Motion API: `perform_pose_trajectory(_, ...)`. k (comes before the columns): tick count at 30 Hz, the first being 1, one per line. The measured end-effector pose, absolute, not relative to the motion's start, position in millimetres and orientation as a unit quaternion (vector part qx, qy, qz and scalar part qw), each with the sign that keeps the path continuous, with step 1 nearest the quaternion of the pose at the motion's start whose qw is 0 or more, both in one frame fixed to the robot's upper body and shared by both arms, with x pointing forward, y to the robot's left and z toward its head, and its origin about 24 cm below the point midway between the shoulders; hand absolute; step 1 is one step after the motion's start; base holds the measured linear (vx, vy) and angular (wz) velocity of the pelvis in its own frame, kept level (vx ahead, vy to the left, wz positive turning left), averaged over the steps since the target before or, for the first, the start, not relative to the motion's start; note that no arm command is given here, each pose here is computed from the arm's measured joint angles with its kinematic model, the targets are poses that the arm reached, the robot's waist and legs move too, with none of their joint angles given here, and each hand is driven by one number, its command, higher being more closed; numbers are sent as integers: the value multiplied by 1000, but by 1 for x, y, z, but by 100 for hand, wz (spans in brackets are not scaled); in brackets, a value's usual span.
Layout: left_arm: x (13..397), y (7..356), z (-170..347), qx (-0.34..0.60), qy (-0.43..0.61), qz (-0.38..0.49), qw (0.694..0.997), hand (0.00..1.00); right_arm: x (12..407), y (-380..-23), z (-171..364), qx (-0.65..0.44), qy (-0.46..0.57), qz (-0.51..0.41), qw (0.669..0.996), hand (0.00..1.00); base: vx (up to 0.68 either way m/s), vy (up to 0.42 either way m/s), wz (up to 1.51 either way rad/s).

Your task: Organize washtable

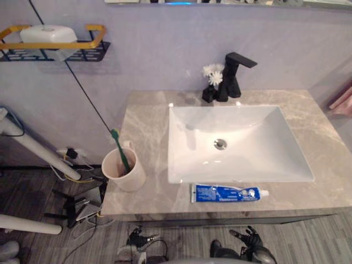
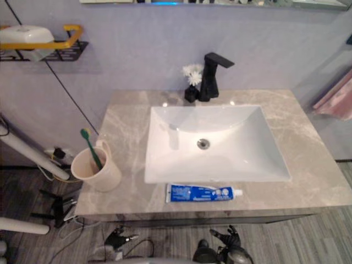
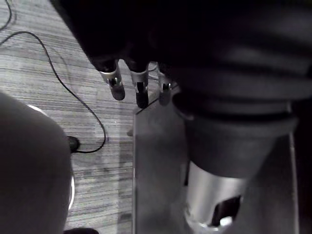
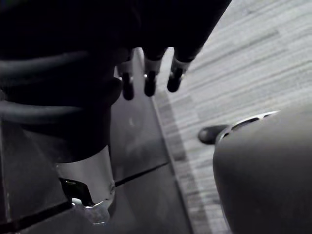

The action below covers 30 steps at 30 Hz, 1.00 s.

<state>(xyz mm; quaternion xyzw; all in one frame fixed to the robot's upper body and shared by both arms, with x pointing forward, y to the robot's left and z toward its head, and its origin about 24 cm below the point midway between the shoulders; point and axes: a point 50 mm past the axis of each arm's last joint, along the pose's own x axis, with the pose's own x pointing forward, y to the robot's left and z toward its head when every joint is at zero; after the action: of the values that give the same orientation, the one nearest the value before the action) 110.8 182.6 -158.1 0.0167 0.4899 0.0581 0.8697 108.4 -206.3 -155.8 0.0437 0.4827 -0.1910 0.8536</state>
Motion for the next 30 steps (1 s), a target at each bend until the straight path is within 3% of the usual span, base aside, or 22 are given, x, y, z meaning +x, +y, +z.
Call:
perform_pose_trajectory(7,107,183,-159,6,494,75,866,0,101,-212,-158,49,492,-206,844,0,-30,-14,-2)
perform_pose_trajectory(8,105,187,-160,1,496,86,864,0,68,-218,-164,43,526,-220,820,0,0,0,0)
perform_pose_trajectory(30,112,183,-158,50,491,63,867,0,55,-232,-161,72,513,-273,811,0,-24,-12,0)
